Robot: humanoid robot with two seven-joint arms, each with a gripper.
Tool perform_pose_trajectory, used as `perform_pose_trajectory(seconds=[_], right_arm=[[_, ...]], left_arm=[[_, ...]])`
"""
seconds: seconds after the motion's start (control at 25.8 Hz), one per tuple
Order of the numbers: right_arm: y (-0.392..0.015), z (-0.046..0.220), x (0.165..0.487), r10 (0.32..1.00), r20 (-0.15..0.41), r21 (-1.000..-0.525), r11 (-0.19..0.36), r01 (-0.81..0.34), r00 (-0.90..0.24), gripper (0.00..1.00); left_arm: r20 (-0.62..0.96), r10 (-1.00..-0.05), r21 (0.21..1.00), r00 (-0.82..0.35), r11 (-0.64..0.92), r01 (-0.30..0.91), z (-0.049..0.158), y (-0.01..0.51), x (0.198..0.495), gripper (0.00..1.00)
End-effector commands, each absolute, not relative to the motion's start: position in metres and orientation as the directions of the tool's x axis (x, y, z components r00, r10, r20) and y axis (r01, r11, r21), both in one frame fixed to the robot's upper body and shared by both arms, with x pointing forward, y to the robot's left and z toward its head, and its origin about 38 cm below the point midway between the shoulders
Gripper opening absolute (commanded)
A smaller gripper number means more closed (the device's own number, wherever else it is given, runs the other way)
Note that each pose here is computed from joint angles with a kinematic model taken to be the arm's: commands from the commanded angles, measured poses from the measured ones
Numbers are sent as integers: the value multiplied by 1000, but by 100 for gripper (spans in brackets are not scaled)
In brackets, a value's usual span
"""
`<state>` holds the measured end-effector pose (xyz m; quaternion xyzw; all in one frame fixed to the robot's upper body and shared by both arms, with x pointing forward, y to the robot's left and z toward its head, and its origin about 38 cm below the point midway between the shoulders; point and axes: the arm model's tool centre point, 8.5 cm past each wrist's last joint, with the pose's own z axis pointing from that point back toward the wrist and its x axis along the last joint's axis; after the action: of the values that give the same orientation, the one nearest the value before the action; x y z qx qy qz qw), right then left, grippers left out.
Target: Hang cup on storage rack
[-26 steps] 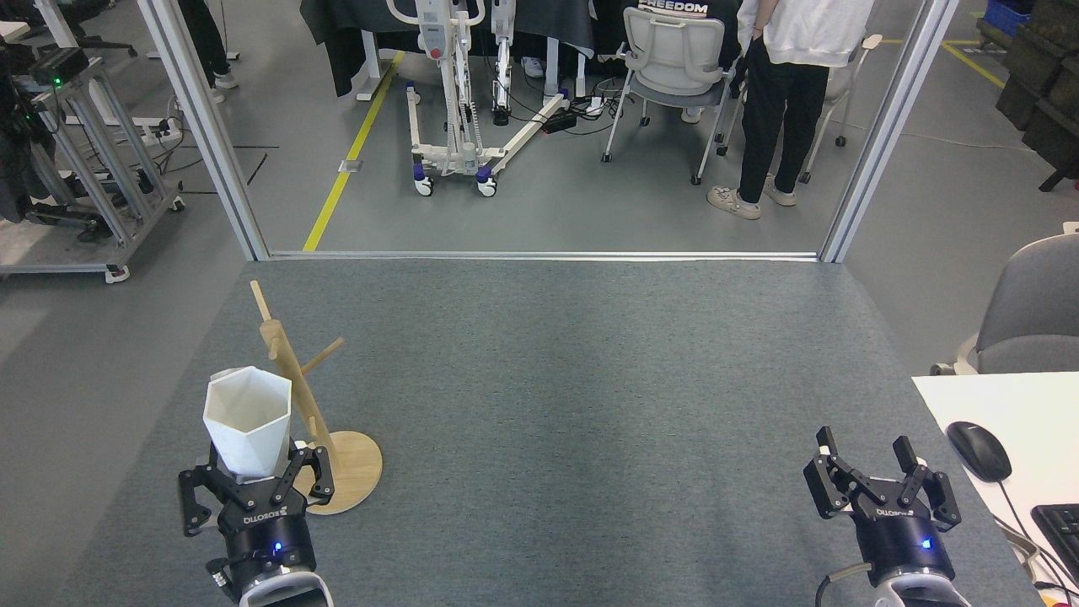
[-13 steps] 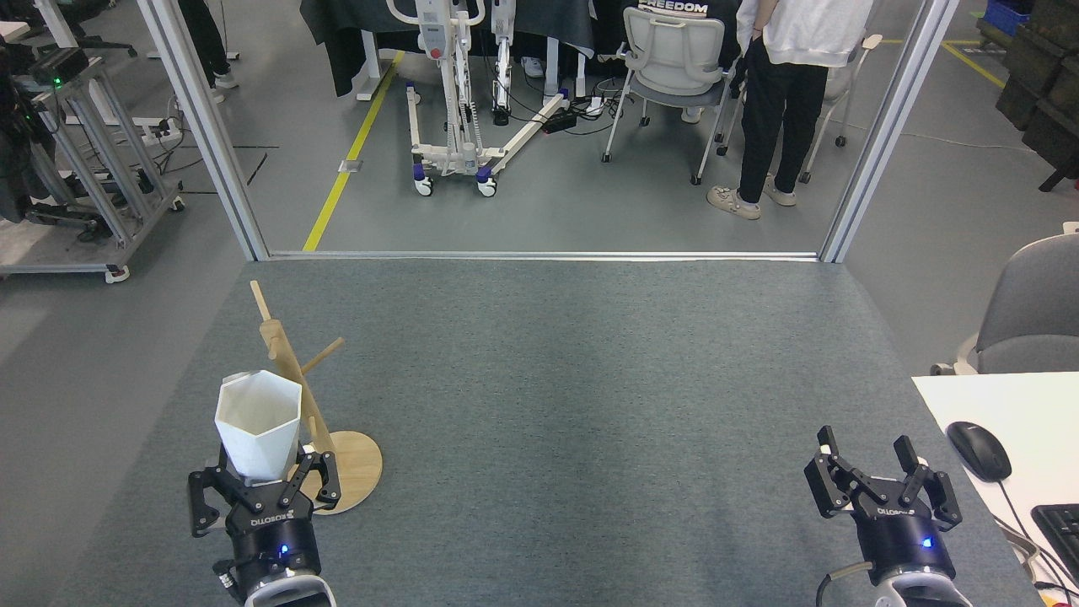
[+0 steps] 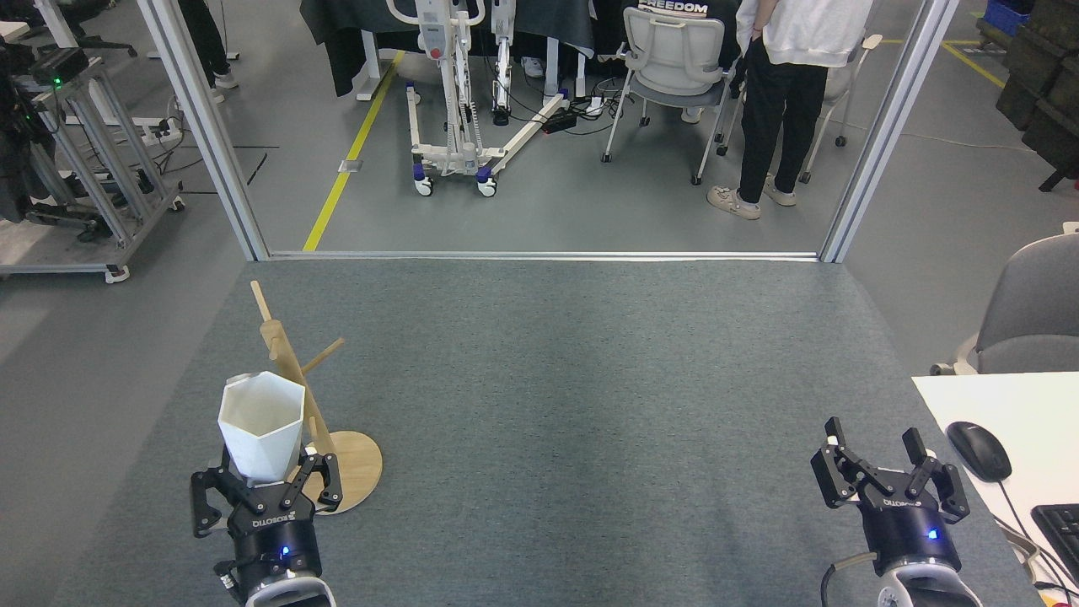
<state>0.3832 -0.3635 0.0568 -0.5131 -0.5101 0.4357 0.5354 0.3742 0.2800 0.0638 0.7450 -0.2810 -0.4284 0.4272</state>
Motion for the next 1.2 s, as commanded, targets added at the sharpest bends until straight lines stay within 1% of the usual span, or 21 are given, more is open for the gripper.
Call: perform_pose_trajectory(seconds=[0.0,0.15,0.27,0.62,1.16], right_arm=[[-367,56,385,988,93,-995,86,55,124,99],[-367,60,388,988,92,-994,85,64,122,99],[-367,63,390,989,90,-994,82,71,119,99],[-366,61,389,990,86,-995,79,64,113,99],[-367,61,390,990,85,-995,78,64,112,99]], left_arm=[[-397,-785,877,476,-477,-55,64,279,373,14],[-391,-782,877,485,-476,-61,67,279,372,15],[-378,-785,879,491,-471,-76,72,279,372,15],[-364,-784,887,503,-457,-70,71,281,368,15],[-337,-767,904,546,-425,-39,70,305,371,17]])
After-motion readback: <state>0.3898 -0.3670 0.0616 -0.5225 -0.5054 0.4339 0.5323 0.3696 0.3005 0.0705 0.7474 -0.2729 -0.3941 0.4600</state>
